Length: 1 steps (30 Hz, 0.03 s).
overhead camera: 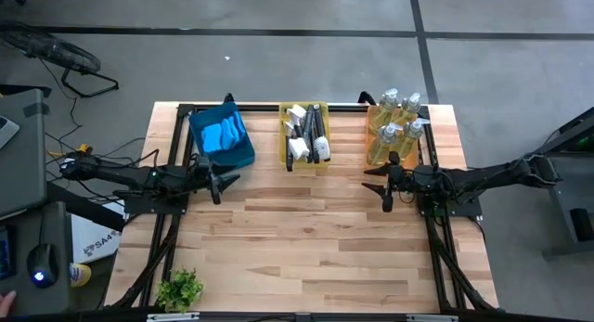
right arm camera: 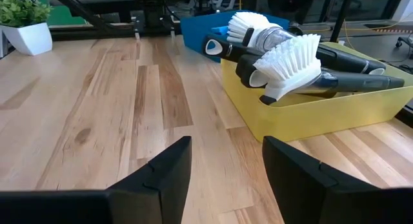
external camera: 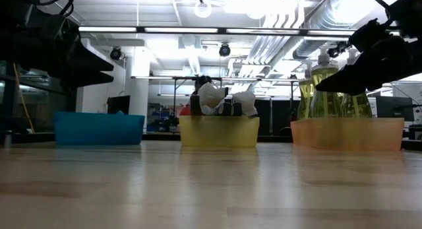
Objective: Pick & Place Kitchen Sink Supplies
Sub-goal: Return to Home Position
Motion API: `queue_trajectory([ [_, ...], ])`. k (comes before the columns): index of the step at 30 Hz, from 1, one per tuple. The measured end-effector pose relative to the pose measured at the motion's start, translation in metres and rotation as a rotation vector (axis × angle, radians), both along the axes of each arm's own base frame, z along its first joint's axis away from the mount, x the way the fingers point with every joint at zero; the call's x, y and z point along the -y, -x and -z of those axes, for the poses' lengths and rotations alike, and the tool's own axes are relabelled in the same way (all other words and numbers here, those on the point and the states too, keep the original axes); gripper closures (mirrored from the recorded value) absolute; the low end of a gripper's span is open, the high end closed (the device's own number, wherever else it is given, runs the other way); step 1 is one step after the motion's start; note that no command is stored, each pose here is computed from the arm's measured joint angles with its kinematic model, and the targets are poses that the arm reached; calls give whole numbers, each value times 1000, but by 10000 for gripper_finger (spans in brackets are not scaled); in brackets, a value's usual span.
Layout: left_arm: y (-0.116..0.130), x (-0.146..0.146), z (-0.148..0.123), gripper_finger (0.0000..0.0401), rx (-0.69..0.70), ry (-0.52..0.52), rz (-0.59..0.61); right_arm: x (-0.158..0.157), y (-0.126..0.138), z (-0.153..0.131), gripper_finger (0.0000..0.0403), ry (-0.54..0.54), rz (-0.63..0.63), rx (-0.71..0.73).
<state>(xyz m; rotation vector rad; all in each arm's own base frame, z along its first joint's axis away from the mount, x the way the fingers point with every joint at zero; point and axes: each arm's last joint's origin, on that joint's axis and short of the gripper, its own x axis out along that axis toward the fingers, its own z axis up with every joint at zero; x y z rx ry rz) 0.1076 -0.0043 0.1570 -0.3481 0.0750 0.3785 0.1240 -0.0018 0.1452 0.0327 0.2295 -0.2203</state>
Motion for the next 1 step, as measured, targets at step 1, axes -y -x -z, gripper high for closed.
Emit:
queue_trajectory([
  [1, 0, 0, 0, 199, 0, 0, 0, 0, 0, 0, 219, 0, 0, 0],
])
